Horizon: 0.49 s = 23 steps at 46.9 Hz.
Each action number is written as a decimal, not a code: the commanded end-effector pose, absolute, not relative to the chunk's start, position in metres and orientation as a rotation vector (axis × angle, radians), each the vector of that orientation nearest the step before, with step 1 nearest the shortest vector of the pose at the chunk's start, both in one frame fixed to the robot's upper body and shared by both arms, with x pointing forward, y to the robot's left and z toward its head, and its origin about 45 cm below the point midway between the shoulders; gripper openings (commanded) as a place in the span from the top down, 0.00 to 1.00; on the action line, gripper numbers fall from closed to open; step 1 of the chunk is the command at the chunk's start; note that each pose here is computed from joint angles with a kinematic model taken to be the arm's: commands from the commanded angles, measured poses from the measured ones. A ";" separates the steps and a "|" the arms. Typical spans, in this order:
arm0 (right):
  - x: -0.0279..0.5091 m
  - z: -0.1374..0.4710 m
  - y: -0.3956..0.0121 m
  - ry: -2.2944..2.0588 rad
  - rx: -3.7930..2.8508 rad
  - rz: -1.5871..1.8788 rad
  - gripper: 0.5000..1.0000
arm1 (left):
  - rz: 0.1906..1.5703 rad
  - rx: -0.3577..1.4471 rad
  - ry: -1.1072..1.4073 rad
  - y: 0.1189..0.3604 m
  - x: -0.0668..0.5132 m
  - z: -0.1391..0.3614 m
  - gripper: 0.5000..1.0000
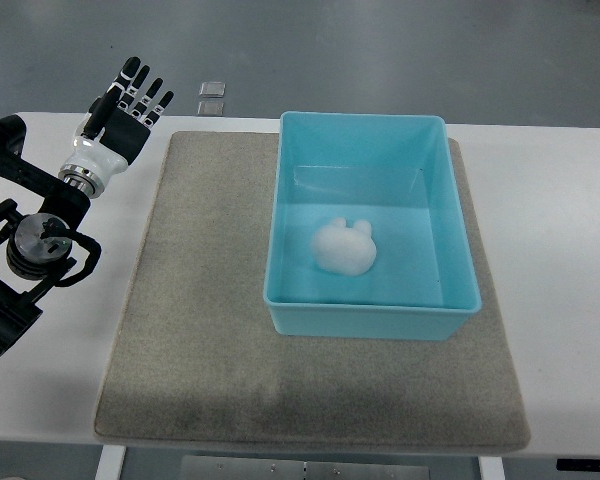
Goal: Place white toy into blue box with left hand
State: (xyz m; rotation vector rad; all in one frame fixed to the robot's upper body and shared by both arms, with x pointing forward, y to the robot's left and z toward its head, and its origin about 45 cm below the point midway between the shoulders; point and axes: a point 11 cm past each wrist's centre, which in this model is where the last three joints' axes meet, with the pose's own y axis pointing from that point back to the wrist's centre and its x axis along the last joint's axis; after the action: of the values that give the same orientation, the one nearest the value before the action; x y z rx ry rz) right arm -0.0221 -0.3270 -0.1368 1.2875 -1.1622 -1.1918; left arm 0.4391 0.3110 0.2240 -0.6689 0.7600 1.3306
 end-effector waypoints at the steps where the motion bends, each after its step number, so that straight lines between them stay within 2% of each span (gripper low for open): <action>1: -0.022 -0.137 -0.327 -1.162 1.288 -1.192 0.13 | 1.327 -0.675 0.769 0.309 0.438 0.221 0.01; 23: -0.021 -0.137 -0.326 -1.166 1.290 -1.196 0.13 | 1.326 -0.689 0.777 0.305 0.439 0.221 0.01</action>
State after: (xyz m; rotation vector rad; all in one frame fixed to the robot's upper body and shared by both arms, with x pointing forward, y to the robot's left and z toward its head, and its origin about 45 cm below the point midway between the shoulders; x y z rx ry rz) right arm -0.0212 -0.3264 -0.1369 1.2893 -1.1654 -1.1951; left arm 0.4388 0.3050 0.2213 -0.6887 0.7777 1.3260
